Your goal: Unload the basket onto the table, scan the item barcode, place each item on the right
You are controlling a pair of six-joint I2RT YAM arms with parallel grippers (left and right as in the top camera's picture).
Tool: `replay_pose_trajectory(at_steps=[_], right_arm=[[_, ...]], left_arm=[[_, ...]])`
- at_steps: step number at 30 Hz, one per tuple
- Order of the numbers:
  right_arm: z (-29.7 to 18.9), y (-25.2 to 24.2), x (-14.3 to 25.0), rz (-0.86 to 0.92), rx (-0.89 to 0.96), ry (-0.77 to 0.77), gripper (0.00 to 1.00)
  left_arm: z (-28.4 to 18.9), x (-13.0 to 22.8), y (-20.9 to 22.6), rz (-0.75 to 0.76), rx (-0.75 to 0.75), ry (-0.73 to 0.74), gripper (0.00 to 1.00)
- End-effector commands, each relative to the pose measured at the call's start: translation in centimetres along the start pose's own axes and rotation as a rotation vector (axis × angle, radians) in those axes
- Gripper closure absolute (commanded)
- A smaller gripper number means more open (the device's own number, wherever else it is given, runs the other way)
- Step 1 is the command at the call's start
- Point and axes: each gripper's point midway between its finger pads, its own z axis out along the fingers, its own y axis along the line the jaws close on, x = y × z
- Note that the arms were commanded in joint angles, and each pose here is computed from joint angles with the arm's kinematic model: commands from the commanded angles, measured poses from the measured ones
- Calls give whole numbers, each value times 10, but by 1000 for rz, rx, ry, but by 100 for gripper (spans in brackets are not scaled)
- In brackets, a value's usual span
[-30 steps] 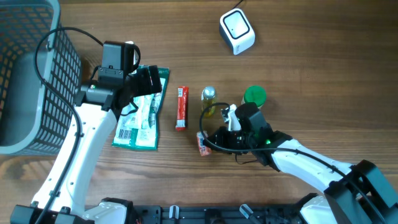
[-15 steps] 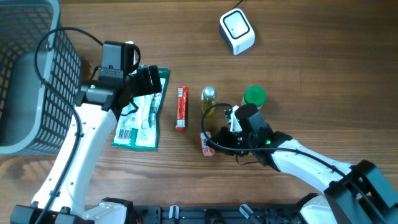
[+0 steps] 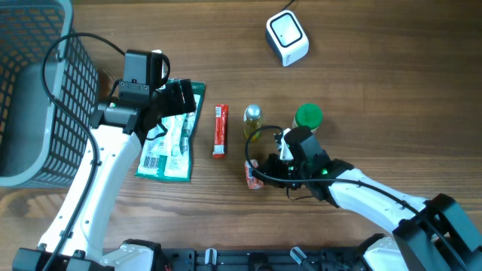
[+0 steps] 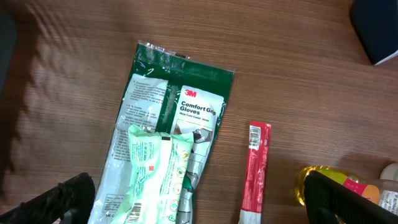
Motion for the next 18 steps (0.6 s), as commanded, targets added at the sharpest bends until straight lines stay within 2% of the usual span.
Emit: replay_pose_trajectory(at_steps=[1,5,18], right_arm=[[1,-13,-8,12,63,-53,95],[1,-13,-9,6,63,-58,86],[0,-12,-10,-22,62,-59,75]], left_arm=[[0,-2,1,-5,5,-2,0],[0,-2,1,-5,5,-1,0],[0,-2,1,-5,5,-2,0]])
